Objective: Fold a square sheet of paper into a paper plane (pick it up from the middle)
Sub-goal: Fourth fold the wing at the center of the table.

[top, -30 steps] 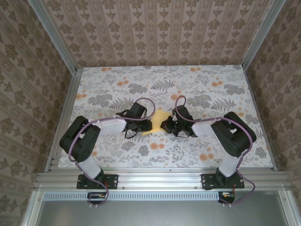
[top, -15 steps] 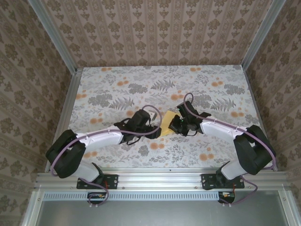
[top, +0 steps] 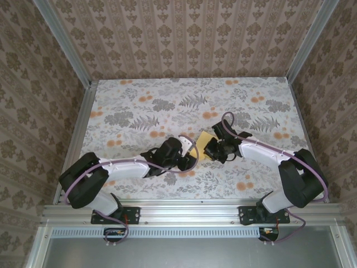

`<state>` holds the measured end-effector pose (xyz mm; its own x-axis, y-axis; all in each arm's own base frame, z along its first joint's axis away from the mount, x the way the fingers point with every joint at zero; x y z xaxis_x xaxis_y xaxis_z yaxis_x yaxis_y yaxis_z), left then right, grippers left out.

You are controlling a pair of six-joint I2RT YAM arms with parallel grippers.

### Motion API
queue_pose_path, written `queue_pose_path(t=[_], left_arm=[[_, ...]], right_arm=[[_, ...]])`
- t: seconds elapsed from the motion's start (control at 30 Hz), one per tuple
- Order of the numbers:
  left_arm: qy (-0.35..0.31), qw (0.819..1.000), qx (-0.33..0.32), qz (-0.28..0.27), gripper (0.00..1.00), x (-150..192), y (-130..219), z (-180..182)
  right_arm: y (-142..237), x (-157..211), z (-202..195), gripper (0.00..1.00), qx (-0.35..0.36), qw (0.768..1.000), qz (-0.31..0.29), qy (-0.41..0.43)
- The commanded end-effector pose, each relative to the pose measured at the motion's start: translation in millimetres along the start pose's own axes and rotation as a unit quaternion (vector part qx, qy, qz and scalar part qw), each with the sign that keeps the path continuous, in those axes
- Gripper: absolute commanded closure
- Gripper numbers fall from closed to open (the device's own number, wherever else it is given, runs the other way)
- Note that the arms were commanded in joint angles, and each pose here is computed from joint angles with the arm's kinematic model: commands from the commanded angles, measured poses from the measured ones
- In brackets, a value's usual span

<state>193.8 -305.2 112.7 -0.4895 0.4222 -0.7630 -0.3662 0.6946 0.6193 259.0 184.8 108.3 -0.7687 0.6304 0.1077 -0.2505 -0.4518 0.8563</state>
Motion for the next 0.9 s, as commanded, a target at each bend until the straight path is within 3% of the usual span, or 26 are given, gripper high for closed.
queue_pose_path(t=[0.0, 0.17, 0.57, 0.87], left_arm=[[-0.031, 0.999, -0.01, -0.023, 0.53, -3.4, -0.2, 1.0], [-0.063, 0.997, 0.009, -0.033, 0.55, -1.2, -2.5, -4.0], [-0.084, 0.996, -0.021, -0.016, 0.55, 13.8, -18.6, 6.2], [-0.105, 0.994, -0.028, -0.001, 0.62, 22.8, -30.6, 8.6]], right_arm=[[1.5, -4.4, 18.5, 1.0, -0.016, 1.0, 0.004, -0.01], [-11.6, -4.7, 21.3, 1.0, -0.004, 1.0, 0.025, -0.016], [-13.6, -8.8, 23.6, 1.0, -0.005, 0.999, 0.034, -0.035], [-14.3, -8.2, 26.5, 1.0, -0.012, 0.998, 0.048, -0.044]])
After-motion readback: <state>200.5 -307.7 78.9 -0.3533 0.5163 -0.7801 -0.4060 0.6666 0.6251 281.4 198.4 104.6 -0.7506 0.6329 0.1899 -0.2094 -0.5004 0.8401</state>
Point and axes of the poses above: each hand's point on the last joint's axis, 136 mm out from that joint toward the fingers, its own y axis back along the fingers, its own z axis along the line the jaws close on, x = y × z, the point moved 5 cm from there along y, back along the fingers, and after that the axes turned 4 degrees about -y, right-handed, at the moved point
